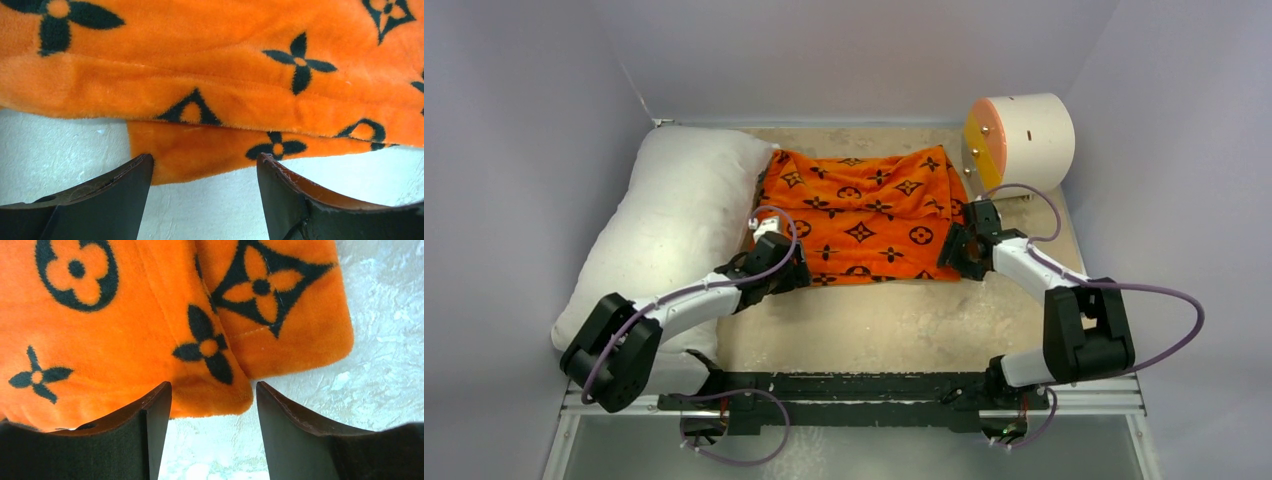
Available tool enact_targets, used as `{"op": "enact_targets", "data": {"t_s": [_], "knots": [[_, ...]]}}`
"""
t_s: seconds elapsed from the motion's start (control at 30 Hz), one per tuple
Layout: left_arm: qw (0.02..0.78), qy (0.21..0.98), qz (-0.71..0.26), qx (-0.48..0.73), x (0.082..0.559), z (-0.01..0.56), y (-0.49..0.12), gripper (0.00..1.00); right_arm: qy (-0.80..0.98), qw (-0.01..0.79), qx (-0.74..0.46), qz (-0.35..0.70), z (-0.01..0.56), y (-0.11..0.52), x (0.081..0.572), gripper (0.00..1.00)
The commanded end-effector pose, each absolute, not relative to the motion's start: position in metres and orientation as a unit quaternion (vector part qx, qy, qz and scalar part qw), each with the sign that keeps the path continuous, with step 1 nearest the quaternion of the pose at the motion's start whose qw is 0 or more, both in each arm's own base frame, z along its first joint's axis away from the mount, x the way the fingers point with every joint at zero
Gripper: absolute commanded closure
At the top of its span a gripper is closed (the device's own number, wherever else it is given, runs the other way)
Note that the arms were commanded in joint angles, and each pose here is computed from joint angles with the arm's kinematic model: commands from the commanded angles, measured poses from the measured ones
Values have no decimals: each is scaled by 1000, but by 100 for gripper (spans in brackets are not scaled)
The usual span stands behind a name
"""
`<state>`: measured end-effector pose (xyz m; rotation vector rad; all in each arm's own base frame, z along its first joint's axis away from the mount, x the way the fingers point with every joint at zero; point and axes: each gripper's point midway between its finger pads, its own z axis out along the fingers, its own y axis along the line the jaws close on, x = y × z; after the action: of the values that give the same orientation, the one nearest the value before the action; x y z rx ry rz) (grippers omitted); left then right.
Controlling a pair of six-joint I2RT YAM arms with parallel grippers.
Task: Remove the pillowcase from the pillow
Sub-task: Fold the pillowcase at the center of the board.
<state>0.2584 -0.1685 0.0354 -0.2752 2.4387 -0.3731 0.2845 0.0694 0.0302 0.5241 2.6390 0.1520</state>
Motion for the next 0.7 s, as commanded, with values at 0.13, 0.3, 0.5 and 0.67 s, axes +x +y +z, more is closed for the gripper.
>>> {"op": "enact_targets", "data": {"t_s": [0.13,0.3,0.5,0.67], "knots": [[334,919,-167,-129,268,30,-179,26,949,219,220,51,32,66,273,35],[326,924,-147,-134,263,22,-171,26,948,207,234,67,26,72,268,39],[313,933,-103,-147,251,13,-151,27,945,212,244,54,19,67,269,45],[307,936,-84,-149,247,9,-144,27,939,228,254,37,25,60,277,69]]}}
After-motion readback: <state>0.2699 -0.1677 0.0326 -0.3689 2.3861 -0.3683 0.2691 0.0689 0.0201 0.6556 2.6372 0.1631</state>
